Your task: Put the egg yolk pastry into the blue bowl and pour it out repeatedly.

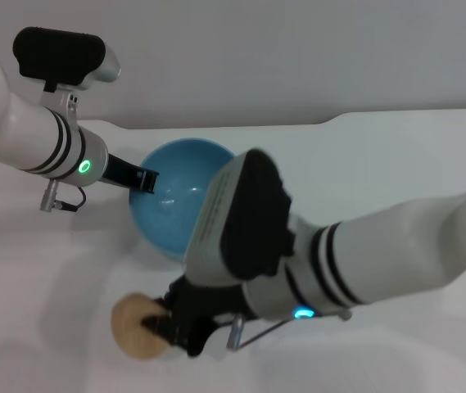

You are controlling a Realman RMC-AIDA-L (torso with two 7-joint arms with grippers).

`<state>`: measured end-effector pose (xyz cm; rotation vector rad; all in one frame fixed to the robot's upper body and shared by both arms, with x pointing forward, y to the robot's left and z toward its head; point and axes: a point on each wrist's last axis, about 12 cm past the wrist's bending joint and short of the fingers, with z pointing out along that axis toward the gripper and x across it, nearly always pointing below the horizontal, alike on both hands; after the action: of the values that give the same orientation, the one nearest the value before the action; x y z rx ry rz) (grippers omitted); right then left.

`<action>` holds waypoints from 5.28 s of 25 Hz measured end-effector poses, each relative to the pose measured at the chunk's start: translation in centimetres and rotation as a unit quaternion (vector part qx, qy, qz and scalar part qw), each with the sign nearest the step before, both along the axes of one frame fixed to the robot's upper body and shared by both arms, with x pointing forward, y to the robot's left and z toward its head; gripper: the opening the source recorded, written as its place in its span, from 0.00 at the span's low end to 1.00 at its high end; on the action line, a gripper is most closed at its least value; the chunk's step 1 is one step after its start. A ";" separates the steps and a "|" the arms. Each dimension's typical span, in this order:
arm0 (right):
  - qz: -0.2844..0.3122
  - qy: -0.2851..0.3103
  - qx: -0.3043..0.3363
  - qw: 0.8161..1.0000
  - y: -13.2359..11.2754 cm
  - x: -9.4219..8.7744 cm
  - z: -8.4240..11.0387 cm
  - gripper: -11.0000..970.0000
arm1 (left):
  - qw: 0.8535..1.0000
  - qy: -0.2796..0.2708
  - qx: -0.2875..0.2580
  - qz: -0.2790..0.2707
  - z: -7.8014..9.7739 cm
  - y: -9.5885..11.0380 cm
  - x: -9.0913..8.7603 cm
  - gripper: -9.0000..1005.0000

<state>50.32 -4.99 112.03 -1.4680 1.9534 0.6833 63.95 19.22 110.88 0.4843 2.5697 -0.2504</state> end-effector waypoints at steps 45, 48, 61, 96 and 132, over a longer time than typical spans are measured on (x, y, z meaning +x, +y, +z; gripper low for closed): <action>-0.202 -0.050 0.036 0.977 -11.2 4.8 2.8 0.52 | 0.995 0.085 0.021 -0.056 0.8 -2.0 -1.6 0.02; -0.227 -0.063 0.046 0.971 -12.7 5.0 3.5 0.52 | 0.993 0.095 0.027 -0.063 0.8 -2.1 -1.8 0.02; -0.353 -0.101 0.051 0.929 -20.1 6.0 2.9 0.52 | 0.986 0.131 0.043 -0.091 1.3 -3.1 -2.4 0.02; -0.409 -0.222 0.018 0.885 -20.2 6.1 -1.8 0.52 | 0.981 0.159 -0.002 -0.111 0.3 -5.1 -3.6 0.15; -0.458 -0.177 0.038 0.870 -20.6 4.5 -4.9 0.52 | 0.926 -0.323 -0.139 0.135 0.1 7.1 -6.6 0.46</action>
<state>54.80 -25.55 107.17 -0.4250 1.9843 0.0418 57.37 26.29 110.98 0.0752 1.8841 -0.2927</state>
